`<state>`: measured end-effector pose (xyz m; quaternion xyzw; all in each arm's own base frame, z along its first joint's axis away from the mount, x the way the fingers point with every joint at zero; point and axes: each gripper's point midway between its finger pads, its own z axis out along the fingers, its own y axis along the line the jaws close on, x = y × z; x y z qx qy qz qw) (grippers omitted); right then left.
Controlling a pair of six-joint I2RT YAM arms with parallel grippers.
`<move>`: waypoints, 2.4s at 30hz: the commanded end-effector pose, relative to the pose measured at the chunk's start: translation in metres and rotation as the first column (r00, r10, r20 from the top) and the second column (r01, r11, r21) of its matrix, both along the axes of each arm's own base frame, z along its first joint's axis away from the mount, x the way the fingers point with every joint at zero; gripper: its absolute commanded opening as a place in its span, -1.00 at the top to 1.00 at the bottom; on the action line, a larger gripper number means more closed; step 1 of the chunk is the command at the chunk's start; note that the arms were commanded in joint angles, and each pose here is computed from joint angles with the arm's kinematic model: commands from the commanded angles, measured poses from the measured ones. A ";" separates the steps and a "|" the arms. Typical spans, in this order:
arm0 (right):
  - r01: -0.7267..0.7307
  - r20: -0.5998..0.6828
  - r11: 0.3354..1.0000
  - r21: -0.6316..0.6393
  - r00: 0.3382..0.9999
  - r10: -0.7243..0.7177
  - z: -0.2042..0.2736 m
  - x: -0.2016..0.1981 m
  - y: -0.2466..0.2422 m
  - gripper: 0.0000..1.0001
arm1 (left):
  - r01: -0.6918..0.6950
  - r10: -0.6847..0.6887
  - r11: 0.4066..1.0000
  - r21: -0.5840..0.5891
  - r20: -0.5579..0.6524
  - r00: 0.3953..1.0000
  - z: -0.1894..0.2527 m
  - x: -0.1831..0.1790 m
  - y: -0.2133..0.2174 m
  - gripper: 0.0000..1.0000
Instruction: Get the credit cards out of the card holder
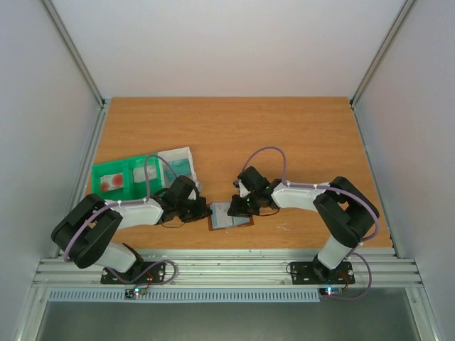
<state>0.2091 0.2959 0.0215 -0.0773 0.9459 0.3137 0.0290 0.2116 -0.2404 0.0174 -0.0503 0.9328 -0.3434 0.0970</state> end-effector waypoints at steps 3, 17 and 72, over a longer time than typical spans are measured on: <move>0.024 0.004 0.999 -0.045 1.000 -0.024 -0.010 -0.003 -0.010 0.80 | 0.023 -0.022 0.997 0.069 -0.022 1.000 -0.018 -0.005 0.007 0.99; 0.046 0.010 0.998 -0.050 0.999 -0.045 -0.014 -0.003 -0.015 0.76 | 0.038 -0.035 0.995 0.087 -0.026 0.999 -0.021 -0.005 0.007 0.99; 0.178 -0.044 0.965 0.194 0.984 -0.173 -0.003 0.013 -0.037 0.98 | 0.038 -0.033 0.990 0.133 -0.035 0.999 -0.027 -0.011 0.017 0.99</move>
